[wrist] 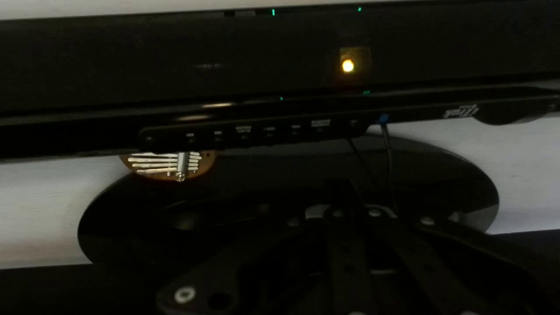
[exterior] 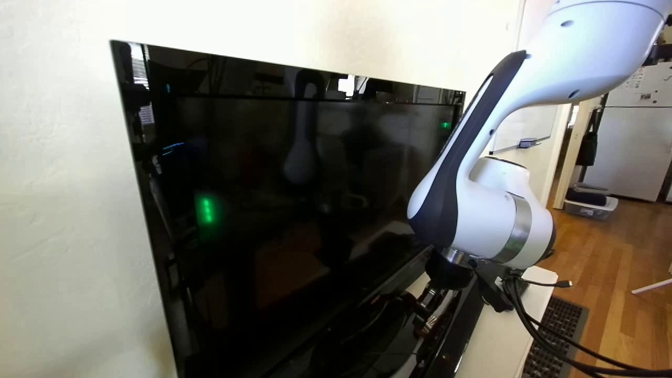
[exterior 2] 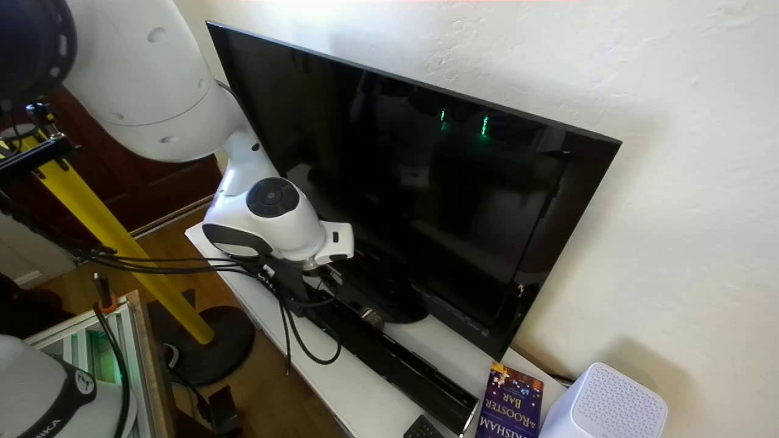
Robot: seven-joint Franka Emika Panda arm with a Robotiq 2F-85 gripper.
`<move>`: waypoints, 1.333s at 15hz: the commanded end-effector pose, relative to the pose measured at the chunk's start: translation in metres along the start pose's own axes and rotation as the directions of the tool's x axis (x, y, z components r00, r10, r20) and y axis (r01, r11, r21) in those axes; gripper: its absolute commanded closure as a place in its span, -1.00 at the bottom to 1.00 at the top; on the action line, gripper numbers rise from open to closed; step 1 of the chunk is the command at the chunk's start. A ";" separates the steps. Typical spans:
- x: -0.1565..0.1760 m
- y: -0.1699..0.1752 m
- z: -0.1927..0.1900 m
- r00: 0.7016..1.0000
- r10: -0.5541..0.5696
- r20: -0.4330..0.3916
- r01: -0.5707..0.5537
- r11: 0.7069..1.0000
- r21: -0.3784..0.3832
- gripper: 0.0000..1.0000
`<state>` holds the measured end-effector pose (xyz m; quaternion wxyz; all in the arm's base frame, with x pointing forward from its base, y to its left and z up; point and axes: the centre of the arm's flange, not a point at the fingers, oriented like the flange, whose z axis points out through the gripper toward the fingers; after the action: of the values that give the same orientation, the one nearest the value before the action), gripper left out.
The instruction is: Press a button on the black speaker
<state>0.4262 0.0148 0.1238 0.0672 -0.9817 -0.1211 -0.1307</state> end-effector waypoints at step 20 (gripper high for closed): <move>-0.016 0.008 0.009 0.998 -0.014 0.069 0.014 1.000 -0.003 1.00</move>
<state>0.4167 0.0063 0.1143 0.0620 -0.9843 -0.1220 -0.1115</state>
